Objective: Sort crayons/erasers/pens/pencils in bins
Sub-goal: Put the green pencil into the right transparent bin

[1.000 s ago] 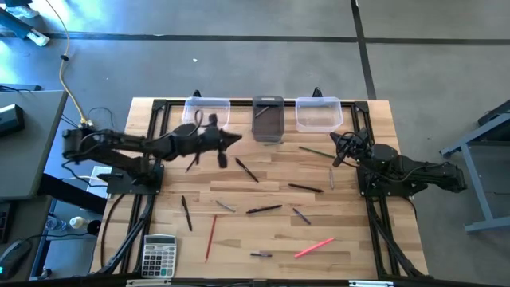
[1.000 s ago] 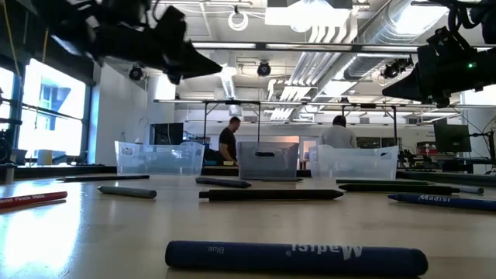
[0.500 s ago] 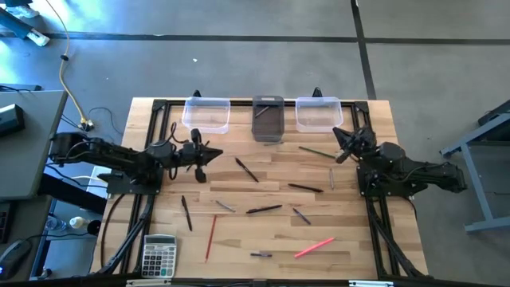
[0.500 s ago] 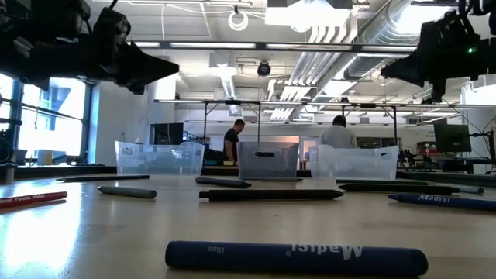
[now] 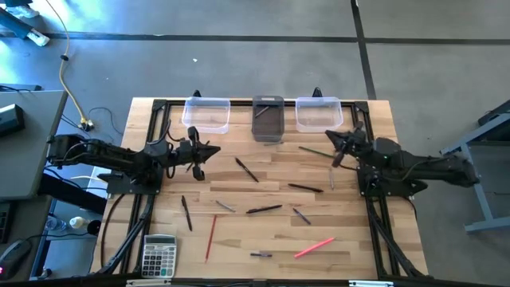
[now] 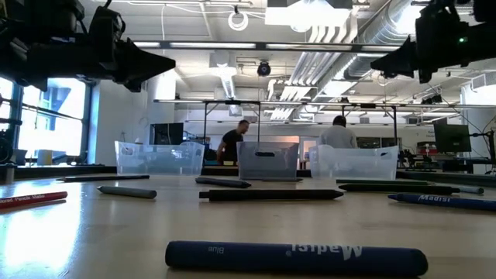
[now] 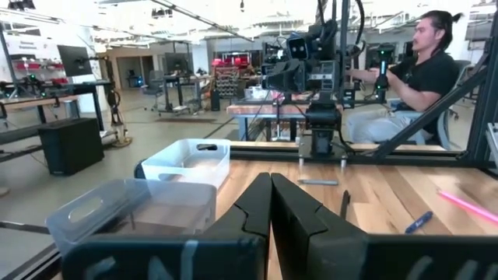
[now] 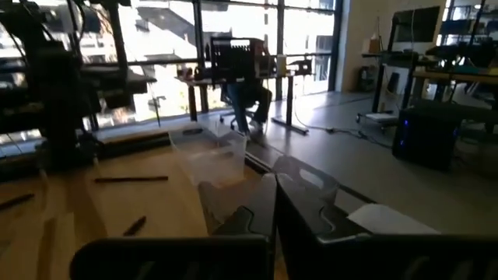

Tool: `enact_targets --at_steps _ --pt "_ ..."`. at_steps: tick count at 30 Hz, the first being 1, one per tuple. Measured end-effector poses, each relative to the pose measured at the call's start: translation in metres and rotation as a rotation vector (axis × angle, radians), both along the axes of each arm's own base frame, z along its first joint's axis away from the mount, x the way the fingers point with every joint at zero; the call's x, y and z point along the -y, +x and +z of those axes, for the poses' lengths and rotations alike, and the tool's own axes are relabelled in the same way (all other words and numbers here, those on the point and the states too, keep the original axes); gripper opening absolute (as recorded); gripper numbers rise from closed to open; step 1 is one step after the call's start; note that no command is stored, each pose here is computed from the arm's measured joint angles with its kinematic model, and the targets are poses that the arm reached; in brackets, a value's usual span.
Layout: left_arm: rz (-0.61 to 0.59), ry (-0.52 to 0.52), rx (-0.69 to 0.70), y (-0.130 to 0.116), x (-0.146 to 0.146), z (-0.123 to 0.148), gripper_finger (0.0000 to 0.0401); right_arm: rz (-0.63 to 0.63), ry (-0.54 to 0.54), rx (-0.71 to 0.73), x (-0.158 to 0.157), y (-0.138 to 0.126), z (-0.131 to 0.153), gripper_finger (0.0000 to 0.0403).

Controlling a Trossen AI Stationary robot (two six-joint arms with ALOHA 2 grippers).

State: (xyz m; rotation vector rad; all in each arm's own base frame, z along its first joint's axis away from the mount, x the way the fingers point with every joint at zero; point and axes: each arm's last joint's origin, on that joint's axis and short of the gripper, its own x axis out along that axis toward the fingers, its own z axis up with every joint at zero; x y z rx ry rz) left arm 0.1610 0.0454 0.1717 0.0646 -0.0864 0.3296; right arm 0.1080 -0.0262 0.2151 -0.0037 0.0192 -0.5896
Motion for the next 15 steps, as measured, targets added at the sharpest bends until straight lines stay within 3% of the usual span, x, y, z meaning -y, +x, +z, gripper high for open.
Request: enact_targets --at_steps 8,15 --pt "0.001 0.006 -0.004 0.000 0.000 0.000 0.0000 0.035 0.101 -0.405 0.008 0.035 0.004 0.0000" --pt "0.002 0.015 -0.011 0.000 0.000 -0.001 0.0000 0.109 0.304 -0.663 0.030 0.061 0.002 0.0000"
